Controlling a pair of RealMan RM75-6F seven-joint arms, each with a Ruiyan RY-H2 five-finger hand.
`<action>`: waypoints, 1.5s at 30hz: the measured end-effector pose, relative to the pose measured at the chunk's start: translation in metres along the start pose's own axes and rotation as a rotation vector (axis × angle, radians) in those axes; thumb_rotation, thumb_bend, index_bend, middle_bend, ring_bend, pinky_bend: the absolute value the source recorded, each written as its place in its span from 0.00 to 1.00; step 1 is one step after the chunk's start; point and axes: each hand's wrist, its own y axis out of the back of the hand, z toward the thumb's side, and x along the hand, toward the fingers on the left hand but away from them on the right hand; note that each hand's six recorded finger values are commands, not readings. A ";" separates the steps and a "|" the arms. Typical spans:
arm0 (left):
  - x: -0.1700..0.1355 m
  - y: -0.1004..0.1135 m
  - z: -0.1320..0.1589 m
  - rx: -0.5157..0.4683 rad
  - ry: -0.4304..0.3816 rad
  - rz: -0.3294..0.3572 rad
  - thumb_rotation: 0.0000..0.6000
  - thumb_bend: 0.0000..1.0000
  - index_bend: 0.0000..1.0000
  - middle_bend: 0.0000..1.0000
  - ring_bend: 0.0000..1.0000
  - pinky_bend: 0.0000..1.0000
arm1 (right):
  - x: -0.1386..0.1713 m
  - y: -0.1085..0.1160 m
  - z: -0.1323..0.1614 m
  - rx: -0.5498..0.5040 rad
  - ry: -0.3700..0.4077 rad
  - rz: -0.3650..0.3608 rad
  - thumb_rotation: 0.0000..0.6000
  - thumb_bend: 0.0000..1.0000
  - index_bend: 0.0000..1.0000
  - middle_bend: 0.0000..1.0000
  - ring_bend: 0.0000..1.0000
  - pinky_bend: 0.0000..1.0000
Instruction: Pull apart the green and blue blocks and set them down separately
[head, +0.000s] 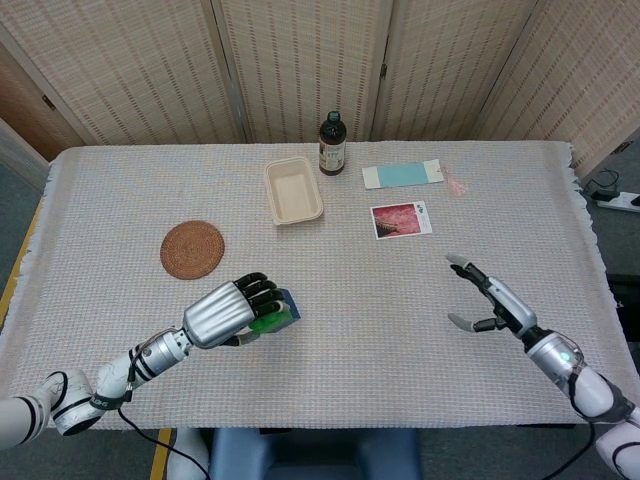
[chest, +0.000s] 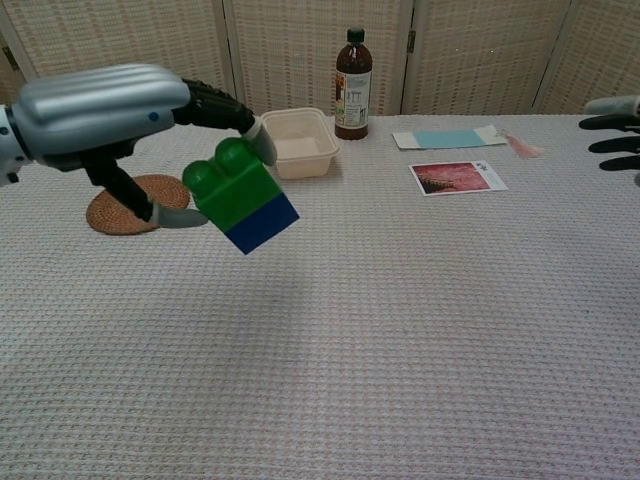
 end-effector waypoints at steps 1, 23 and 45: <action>0.000 0.001 0.001 0.003 -0.004 0.004 1.00 0.37 0.81 0.85 0.41 0.26 | -0.012 -0.007 0.001 -0.027 -0.009 0.043 1.00 0.37 0.00 0.02 0.00 0.00; 0.012 0.004 0.000 -0.008 -0.034 0.007 1.00 0.37 0.82 0.85 0.42 0.26 | -0.135 -0.110 0.041 -0.102 0.005 0.400 1.00 0.37 0.00 0.00 0.00 0.00; 0.024 0.000 -0.008 -0.033 -0.012 0.010 1.00 0.37 0.82 0.85 0.42 0.26 | -0.165 -0.142 0.073 -0.116 0.041 0.408 1.00 0.37 0.00 0.00 0.00 0.00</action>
